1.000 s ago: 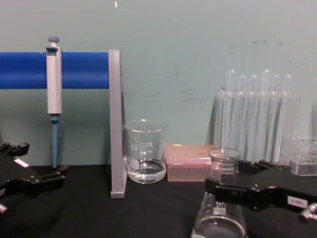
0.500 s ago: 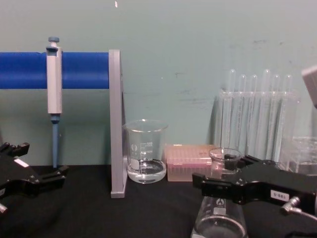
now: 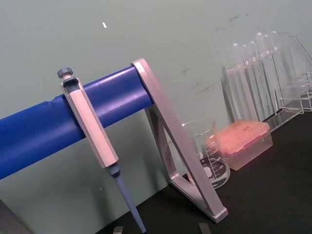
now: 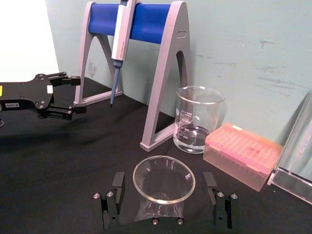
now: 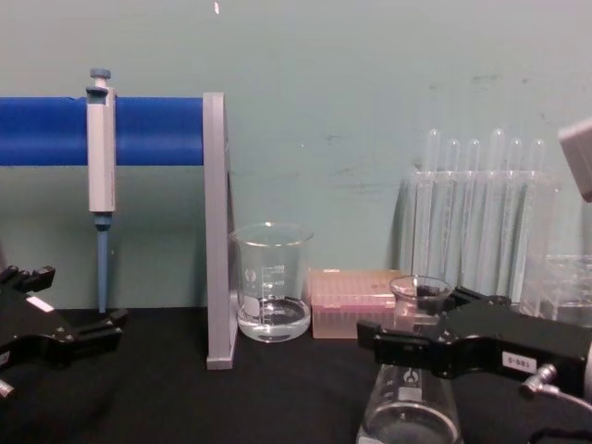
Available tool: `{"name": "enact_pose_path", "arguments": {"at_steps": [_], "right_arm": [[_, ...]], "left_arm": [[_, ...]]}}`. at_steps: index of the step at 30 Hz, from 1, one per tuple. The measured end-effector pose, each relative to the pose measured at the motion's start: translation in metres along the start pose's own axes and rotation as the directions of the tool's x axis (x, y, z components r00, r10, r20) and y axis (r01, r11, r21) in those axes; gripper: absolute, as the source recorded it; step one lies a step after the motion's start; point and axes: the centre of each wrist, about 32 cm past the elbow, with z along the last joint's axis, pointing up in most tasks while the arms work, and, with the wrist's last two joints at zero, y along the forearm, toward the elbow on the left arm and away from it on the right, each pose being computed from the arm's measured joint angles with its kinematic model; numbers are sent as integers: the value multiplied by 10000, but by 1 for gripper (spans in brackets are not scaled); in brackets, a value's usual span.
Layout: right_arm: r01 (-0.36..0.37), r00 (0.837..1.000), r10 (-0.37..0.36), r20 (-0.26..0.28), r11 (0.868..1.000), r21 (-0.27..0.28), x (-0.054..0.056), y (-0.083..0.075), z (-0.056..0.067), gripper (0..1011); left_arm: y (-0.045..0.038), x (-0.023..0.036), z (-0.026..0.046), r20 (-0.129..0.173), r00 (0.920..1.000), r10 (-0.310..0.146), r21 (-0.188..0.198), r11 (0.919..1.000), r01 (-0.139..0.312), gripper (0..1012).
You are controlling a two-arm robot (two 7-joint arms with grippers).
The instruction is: Grasp the erlenmeyer flask with one hand, shake it three times, then place it back.
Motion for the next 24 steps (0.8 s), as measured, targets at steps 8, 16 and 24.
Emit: {"name": "enact_pose_path", "arguments": {"at_steps": [8, 16, 24], "right_arm": [[9, 10000, -9, -1, 10000, -3, 2, -3, 0, 1003], [8, 10000, -8, -15, 10000, 1, 1, -4, 1, 911], [9, 10000, -9, -24, 10000, 4, 1, -4, 1, 685]], "left_arm": [[0, 0, 0, 0, 10000, 0, 0, 10000, 0, 1001], [0, 0, 0, 0, 10000, 0, 1, 10000, 0, 1001], [0, 0, 0, 0, 10000, 0, 1, 10000, 0, 1001]]}}
